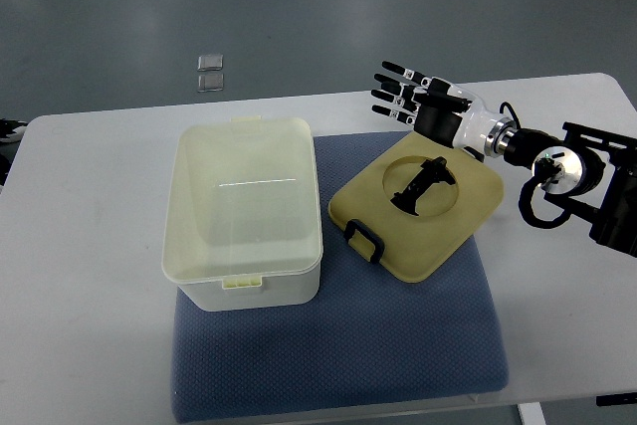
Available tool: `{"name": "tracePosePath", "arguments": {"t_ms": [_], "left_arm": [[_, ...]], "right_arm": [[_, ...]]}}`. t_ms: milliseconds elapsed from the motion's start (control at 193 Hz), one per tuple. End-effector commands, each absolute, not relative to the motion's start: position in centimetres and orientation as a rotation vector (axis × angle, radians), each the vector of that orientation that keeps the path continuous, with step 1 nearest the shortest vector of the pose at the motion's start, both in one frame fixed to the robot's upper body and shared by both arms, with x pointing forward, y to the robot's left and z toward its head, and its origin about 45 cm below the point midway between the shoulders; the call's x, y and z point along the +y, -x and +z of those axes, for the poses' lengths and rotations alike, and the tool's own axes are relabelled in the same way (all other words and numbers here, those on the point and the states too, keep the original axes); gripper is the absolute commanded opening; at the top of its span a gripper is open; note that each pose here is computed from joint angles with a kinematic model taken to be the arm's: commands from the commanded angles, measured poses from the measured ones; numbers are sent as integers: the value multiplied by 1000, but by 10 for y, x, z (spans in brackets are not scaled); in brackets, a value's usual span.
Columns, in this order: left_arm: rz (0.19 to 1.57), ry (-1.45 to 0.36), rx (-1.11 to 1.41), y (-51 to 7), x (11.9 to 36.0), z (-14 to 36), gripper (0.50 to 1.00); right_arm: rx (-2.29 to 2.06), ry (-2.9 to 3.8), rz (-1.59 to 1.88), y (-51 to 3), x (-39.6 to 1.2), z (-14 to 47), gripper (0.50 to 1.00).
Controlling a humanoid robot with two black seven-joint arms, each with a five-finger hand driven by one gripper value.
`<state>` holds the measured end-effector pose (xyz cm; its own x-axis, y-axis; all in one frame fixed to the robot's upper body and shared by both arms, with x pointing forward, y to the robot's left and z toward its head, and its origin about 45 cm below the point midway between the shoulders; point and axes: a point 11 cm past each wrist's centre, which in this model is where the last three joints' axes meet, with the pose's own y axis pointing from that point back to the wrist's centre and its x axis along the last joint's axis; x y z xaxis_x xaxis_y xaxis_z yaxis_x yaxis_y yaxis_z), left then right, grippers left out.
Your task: Open white storage box with right hand
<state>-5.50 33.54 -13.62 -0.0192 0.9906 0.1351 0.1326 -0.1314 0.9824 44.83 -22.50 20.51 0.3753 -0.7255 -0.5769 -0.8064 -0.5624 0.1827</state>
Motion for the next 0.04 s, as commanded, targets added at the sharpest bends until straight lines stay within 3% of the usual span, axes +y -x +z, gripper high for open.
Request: {"name": "tracePosePath", "arguments": {"t_ms": [0, 36], "left_arm": [[1264, -1392, 1262, 55, 335, -136, 1000], [1265, -1393, 1261, 55, 336, -136, 1000]], "right_arm": [[1394, 2505, 938, -448, -225, 205, 930], [1394, 2505, 938, -448, -225, 205, 930]]}}
